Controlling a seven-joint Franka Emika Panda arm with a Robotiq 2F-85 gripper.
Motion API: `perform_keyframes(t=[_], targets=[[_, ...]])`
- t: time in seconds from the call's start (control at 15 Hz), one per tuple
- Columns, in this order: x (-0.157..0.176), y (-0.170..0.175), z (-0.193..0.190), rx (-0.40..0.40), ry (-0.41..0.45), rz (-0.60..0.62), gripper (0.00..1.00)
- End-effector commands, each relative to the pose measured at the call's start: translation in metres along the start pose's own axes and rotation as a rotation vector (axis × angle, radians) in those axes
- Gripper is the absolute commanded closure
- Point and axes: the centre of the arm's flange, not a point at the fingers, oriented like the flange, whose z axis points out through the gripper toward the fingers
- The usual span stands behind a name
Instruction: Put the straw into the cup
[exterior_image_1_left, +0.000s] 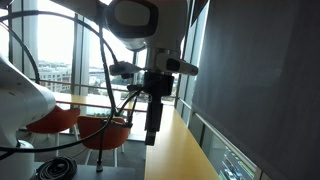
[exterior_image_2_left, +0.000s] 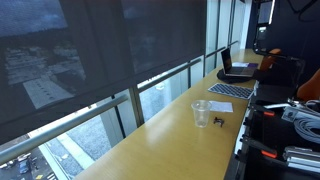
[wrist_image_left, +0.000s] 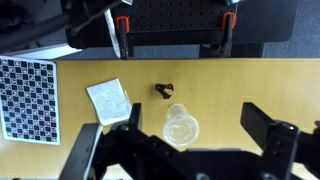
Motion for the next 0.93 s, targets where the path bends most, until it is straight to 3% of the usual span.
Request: perform_keyframes(t=[0.0, 0.27, 0.4, 0.67, 0.87], targets=[[0.000, 0.000, 0.000, 0.000, 0.000, 0.000, 0.00], [0.000, 0.000, 0.000, 0.000, 0.000, 0.000, 0.00], [0.009, 0.016, 0.008, -0.022, 0.010, 0.004, 0.00], [0.044, 0.073, 0.026, -0.074, 0.080, 0.012, 0.00], [0.078, 0.124, 0.048, -0.072, 0.105, 0.011, 0.00]])
